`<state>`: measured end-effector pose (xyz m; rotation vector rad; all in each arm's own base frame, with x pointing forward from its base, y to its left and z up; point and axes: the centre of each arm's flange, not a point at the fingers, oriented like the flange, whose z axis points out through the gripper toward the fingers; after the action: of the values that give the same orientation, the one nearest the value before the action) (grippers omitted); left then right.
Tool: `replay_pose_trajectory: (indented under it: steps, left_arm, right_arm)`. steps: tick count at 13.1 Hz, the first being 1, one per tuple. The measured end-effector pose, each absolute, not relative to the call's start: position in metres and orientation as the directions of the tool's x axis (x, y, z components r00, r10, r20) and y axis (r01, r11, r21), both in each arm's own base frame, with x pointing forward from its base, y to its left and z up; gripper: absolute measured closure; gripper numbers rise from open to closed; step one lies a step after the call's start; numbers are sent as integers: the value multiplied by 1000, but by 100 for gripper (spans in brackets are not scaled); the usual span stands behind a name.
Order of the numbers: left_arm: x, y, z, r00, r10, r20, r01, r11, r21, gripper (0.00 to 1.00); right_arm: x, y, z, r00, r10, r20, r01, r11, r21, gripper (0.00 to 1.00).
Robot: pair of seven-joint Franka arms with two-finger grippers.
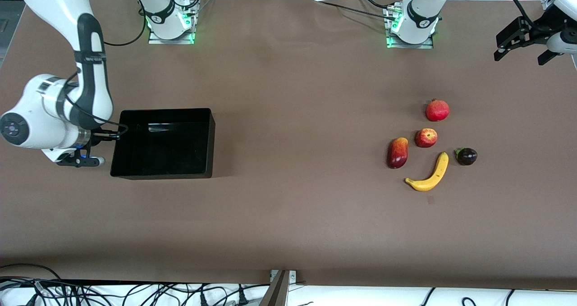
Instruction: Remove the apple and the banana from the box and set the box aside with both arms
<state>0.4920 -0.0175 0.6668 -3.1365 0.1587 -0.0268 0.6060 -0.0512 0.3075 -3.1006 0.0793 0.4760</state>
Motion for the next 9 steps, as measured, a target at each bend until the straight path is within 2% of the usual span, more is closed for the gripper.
replay_pose_trajectory:
  steps: [2,5,7,9]
  left_arm:
    - [492,-15,668,995,-96,19,-96,-995,-1,0]
    - [491,-10,669,996,-87,12,-87,-996,1,0]
    - [490,-6,670,997,-79,9,-79,-997,2,0]
    - [490,3,670,998,-64,10,-64,-998,5,0]
  right_arm:
    - [617,-39,354,949,-50,-313,-59,-998,-18,34]
    - [629,-29,441,953,-21,-302,-34,-999,-36,2]
    - [627,-27,494,956,0,-292,-14,-999,-47,0]
    - [624,-25,525,963,17,-270,5,-999,-44,0]
